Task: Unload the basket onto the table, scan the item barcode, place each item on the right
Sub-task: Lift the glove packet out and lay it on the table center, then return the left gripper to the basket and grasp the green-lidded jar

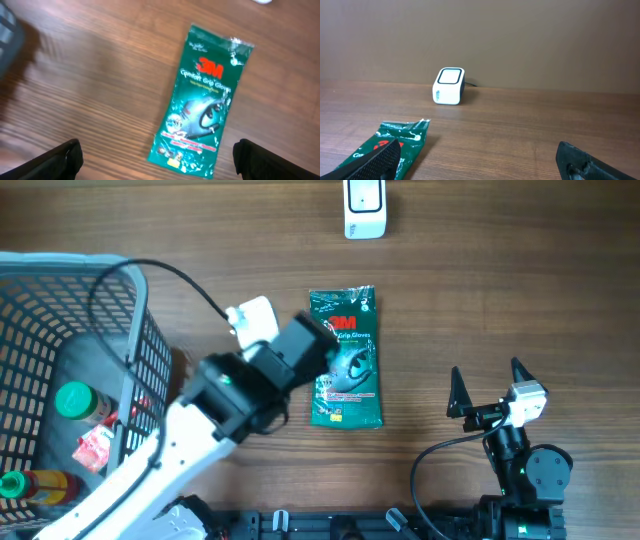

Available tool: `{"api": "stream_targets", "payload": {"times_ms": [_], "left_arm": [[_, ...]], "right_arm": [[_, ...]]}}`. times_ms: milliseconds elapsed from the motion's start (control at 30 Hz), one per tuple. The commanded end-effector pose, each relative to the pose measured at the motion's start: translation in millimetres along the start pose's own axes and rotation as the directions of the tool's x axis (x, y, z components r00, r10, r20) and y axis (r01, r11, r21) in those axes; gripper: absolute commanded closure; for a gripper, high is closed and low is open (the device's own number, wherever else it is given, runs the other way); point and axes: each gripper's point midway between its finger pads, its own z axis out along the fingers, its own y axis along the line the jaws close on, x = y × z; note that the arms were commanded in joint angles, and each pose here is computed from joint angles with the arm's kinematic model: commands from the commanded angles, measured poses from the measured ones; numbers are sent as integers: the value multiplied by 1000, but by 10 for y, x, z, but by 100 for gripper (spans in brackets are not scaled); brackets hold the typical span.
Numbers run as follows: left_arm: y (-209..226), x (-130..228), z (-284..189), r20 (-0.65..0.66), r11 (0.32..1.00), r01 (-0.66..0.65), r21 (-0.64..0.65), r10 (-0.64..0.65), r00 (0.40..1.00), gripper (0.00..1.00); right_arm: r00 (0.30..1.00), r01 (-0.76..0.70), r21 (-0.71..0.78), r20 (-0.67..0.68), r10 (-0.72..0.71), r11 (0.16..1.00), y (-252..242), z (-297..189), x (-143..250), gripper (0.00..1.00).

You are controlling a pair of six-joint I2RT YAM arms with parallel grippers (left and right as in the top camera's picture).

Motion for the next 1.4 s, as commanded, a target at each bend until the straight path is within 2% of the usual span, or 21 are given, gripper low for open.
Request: {"api": "stream_targets", "payload": {"times_ms": [0,100,233,367,500,600,667,767,900,1067,1233,1367], "left_arm": [[36,-489,-384,80,999,-24,41,21,997,0],[156,-901,-728,168,999,12,53,-20,986,0],[517,-1333,-1070,283,986,157,53,-165,945,0],[1217,-1588,-1255,388,930,368,-16,-333,859,0],[2013,-1549,-1335,449,798,579,-166,-462,765,0],[2408,-1452,-1362,476,684,688,-241,-534,698,0],[2646,-1352,-1361,495,574,771,-275,-603,626,0],[2896,-1182,-1280,500,441,833,-335,-666,553,0],[3119,-1014,-940,473,365,830,-421,-693,544,0],[3361,-784,-390,423,315,797,-516,-715,557,0],[3517,-814,40,332,390,706,-591,-679,654,0],[3583,-747,316,267,378,661,-648,-700,662,0]], "right_arm": [[1000,-14,23,8,14,1000,-44,-4,-15,0],[1000,-14,23,8,14,1000,-44,-4,-15,0],[1000,-13,23,7,13,1000,-44,-4,-13,0],[1000,-13,23,7,13,1000,-44,-4,-13,0],[1000,-14,23,7,14,1000,-44,-4,-13,0],[1000,-13,23,8,13,1000,-44,-4,-15,0],[1000,-13,23,7,13,1000,-44,-4,-13,0],[1000,-13,23,8,13,1000,-44,-4,-15,0],[1000,-14,23,7,14,1000,-44,-4,-13,0],[1000,-14,23,8,14,1000,-44,-4,-15,0],[1000,-13,23,7,13,1000,-44,-4,-13,0],[1000,-14,23,8,14,1000,-44,-4,-15,0]]}}
